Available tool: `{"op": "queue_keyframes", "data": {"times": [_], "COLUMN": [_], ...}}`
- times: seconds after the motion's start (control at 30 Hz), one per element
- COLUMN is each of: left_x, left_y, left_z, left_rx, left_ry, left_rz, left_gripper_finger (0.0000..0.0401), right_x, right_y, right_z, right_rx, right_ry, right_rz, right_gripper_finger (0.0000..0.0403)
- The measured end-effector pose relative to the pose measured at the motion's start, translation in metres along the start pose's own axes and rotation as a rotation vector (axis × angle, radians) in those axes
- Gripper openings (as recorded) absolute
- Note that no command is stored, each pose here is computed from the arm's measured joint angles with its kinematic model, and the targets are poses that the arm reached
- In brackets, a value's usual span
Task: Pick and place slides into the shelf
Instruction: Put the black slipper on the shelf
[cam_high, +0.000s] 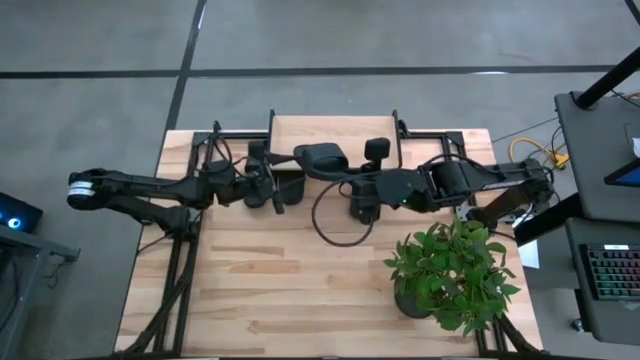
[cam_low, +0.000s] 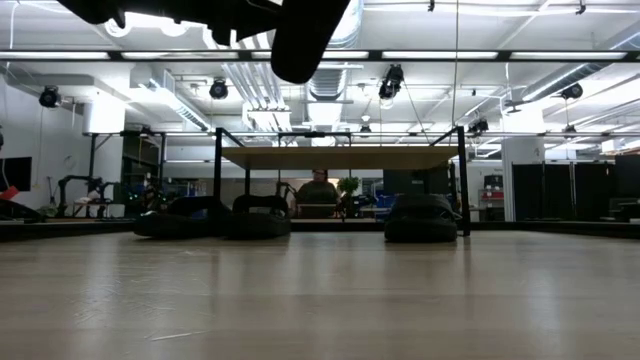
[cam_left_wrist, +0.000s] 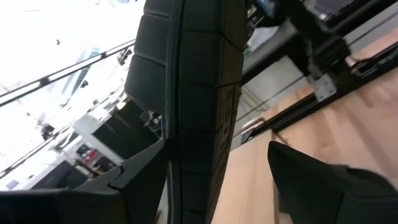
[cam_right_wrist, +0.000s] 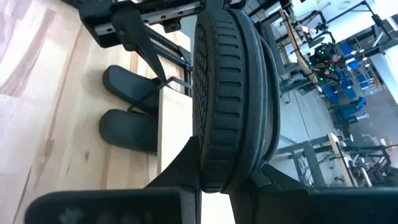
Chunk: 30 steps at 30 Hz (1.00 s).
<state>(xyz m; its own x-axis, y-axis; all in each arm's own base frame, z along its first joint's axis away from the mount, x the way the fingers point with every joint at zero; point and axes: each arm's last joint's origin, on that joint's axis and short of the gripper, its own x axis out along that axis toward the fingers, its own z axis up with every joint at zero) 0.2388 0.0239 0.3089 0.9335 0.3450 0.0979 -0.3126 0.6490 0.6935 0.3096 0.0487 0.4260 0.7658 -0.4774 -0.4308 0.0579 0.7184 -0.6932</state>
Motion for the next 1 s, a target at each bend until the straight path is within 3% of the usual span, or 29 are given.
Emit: {"op": "queue_keyframes", "data": {"times": [0.47,0.73,0.87,1.0], "left_x": [-0.004,0.011,0.018,0.023], "left_y": [0.010,0.011,0.009,0.009], "left_z": [0.002,0.009,0.010,0.012], "left_rx": [-0.051,-0.038,-0.036,-0.017], "left_ry": [0.067,0.088,0.083,0.084], "left_rz": [0.038,-0.006,-0.023,-0.024], "left_gripper_finger": [0.0259,0.0253,0.0227,0.0167], "right_x": [-0.003,-0.002,-0.002,-0.002], "right_y": [-0.002,-0.002,-0.001,-0.001], "right_z": [-0.001,0.000,0.000,0.000], "right_rx": [-0.045,-0.060,-0.061,-0.060], "right_ry": [-0.001,-0.007,-0.006,-0.006], "right_rz": [-0.001,-0.001,-0.001,-0.001], "right_gripper_finger": [0.0037,0.0037,0.0037,0.0037]}}
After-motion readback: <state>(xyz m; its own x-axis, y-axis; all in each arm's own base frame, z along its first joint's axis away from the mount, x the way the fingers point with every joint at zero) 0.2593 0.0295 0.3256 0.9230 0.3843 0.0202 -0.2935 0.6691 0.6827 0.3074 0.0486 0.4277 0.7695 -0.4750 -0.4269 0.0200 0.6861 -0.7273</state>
